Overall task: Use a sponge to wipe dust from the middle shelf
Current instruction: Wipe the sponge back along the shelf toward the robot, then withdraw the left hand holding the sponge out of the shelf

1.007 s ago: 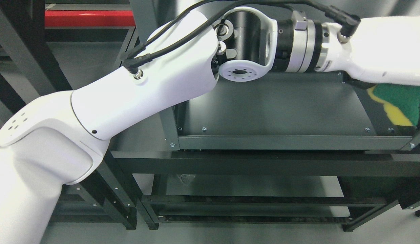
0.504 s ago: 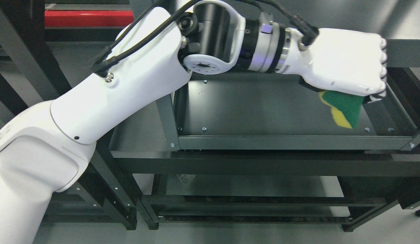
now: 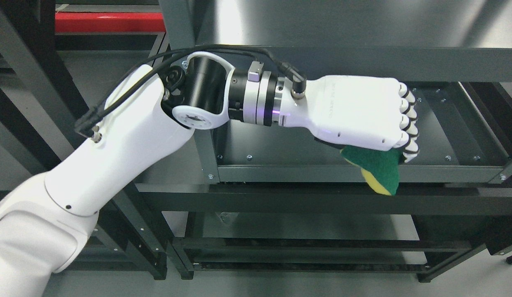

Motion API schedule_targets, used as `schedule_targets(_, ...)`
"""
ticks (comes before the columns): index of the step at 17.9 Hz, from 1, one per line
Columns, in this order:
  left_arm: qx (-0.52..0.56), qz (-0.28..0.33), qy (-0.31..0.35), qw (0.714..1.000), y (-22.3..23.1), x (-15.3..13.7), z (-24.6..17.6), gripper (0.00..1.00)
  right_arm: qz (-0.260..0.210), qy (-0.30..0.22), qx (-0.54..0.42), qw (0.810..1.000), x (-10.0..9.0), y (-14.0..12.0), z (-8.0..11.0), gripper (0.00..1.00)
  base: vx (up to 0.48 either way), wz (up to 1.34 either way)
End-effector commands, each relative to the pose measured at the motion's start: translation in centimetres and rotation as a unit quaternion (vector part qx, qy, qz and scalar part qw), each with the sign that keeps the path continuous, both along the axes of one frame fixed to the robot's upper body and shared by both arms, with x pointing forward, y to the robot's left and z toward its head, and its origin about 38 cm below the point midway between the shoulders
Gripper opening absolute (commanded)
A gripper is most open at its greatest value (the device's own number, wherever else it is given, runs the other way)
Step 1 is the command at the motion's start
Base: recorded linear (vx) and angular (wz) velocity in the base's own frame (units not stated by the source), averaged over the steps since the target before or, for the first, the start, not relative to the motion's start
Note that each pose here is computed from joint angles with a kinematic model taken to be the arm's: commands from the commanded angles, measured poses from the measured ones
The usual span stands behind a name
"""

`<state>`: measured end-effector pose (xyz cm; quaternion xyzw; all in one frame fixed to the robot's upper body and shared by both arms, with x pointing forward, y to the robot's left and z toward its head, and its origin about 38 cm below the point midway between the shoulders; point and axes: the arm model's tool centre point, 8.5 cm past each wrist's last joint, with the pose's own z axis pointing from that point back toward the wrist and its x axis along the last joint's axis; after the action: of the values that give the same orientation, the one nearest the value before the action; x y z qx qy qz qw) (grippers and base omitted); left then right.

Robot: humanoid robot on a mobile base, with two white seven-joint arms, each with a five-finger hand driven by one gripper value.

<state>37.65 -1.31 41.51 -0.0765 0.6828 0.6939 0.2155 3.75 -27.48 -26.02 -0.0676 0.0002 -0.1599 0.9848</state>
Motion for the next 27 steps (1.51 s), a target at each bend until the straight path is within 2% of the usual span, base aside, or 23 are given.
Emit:
schedule_targets(1,-0.009,-0.068,0.110,0.992,-3.5,-4.5,-8.3,0.00,0.000,-0.008,-0.010,1.000,0.6,-1.2,0.1,1.00,0.000,0.00)
schedule_targets(4,-0.068,-0.037,0.212,0.974,-4.2,-4.6,-11.8,0.00,0.000,-0.008,-0.010,1.000,0.6,-1.2,0.1,1.00,0.000,0.00)
schedule_targets(8,-0.190,0.085,0.350,0.913,0.9,-0.6,-16.0,0.01,0.000,-0.008,-0.010,1.000,0.6,-1.2,0.1,1.00,0.000,0.00)
schedule_targets(10,-0.293,0.115,0.428,0.847,3.1,0.0,-17.7,0.01,0.000,-0.008,-0.010,1.000,0.6,-1.2,0.1,1.00,0.000,0.00)
schedule_targets(12,-0.391,0.162,0.464,0.778,5.2,0.3,-19.2,0.02,0.000,-0.008,-0.010,1.000,0.6,-1.2,0.1,1.00,0.000,0.00)
schedule_targets(14,-0.432,0.196,0.483,0.736,6.7,0.2,-21.0,0.01,0.000,-0.008,-0.010,1.000,0.6,-1.2,0.1,1.00,0.000,0.00)
schedule_targets(17,-0.478,0.207,0.541,0.660,9.0,0.0,-21.4,0.00,0.000,-0.008,-0.010,1.000,0.6,-1.2,0.1,1.00,0.000,0.00)
schedule_targets(18,-0.484,0.202,0.555,0.645,9.2,-0.6,-21.4,0.00,0.000,-0.008,-0.010,1.000,0.6,-1.2,0.1,1.00,0.000,0.00)
schedule_targets(20,-0.486,0.204,0.568,0.632,9.5,-1.9,-22.5,0.00,0.000,-0.008,-0.010,1.000,0.6,-1.2,0.1,1.00,0.000,0.00)
schedule_targets(24,-0.532,0.230,0.562,0.590,14.1,-0.8,-22.8,0.00,0.000,-0.008,-0.010,1.000,0.6,-1.2,0.1,1.00,0.000,0.00)
schedule_targets(27,-0.547,0.239,0.563,0.572,15.9,-0.9,-23.5,0.00,0.000,-0.008,-0.010,1.000,0.6,-1.2,0.1,1.00,0.000,0.00)
